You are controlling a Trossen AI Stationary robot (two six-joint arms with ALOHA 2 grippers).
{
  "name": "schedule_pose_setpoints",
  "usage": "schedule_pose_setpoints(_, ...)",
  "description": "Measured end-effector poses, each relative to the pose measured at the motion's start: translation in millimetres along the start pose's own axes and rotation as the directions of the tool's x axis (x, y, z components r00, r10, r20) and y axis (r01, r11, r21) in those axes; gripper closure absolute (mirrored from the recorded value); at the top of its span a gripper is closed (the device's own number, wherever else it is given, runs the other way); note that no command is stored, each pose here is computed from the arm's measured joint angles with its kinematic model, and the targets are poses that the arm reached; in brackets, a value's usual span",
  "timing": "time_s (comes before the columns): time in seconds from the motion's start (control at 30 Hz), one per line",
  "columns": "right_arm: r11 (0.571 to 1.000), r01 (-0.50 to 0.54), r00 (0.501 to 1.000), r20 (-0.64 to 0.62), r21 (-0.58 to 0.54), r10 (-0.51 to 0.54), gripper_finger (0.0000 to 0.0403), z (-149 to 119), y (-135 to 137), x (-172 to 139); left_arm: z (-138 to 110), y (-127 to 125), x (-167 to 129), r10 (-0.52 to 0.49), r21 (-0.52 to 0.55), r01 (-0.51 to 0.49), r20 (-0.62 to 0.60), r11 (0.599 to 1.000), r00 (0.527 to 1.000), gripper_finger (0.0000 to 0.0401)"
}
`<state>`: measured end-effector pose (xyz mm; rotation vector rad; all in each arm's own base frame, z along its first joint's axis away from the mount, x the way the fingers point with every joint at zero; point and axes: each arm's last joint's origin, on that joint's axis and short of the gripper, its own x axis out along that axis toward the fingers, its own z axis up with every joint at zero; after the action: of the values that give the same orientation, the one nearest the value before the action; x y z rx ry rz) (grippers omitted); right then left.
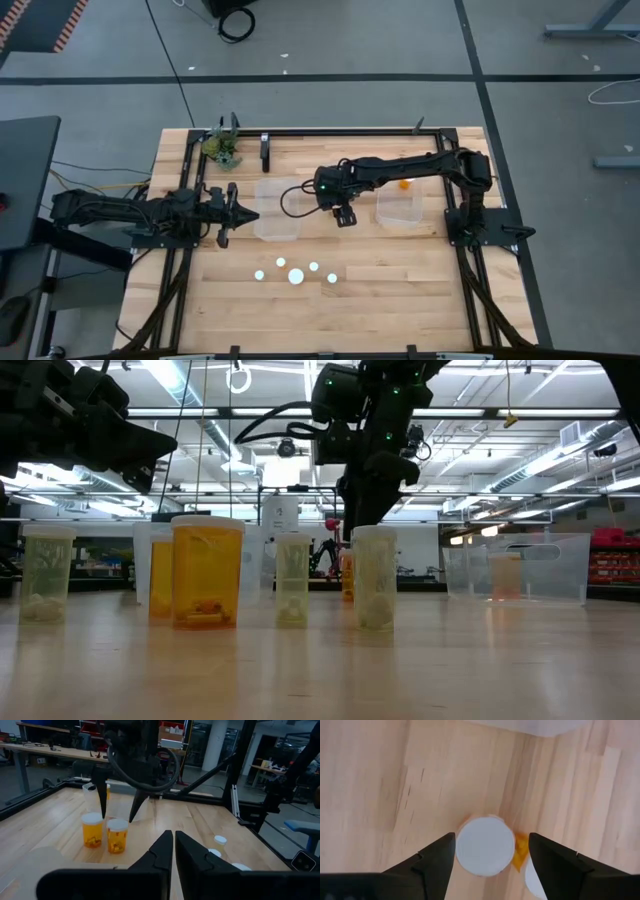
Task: Pick and place medicine bottles into bin by pill shape (circle, oval)
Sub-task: Put the large orange pill bottle into the right transparent bin
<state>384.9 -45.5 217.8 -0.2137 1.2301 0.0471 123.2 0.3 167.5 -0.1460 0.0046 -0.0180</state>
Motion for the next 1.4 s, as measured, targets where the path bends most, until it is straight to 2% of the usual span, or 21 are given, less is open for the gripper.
schedule_pose_setpoints(0.2,0.999,-0.029,0.999,0.032,-0.018,0.03,0.0131,2,0,0,0,0,0,0.001,0.0,-0.001,0.0,1.0,1.0,0.0367)
schedule_pose_setpoints(0.47,0.997,-0.068,0.993,0.091,-0.027,0.07,0.0094,0,3,10,0,0,0,0.0,0.0,0.0,0.0,1.0,1.0,0.0372)
schedule_pose_setpoints(0.7,0.999,-0.034,0.997,0.063,-0.02,0.035,0.0068,-10,5,23,0,0,0,0.0,0.0,0.0,0.0,1.0,1.0,0.0373)
schedule_pose_setpoints(1.1,1.0,-0.013,0.998,0.067,-0.018,0.014,0.0073,-21,9,39,0,0,0,0.0,0.0,0.0,0.0,1.0,1.0,0.0373)
schedule_pose_setpoints(1.4,1.0,-0.009,0.997,0.078,-0.015,0.01,0.0119,-20,8,39,0,0,0,0.001,0.0,-0.001,0.0,1.0,1.0,0.0369)
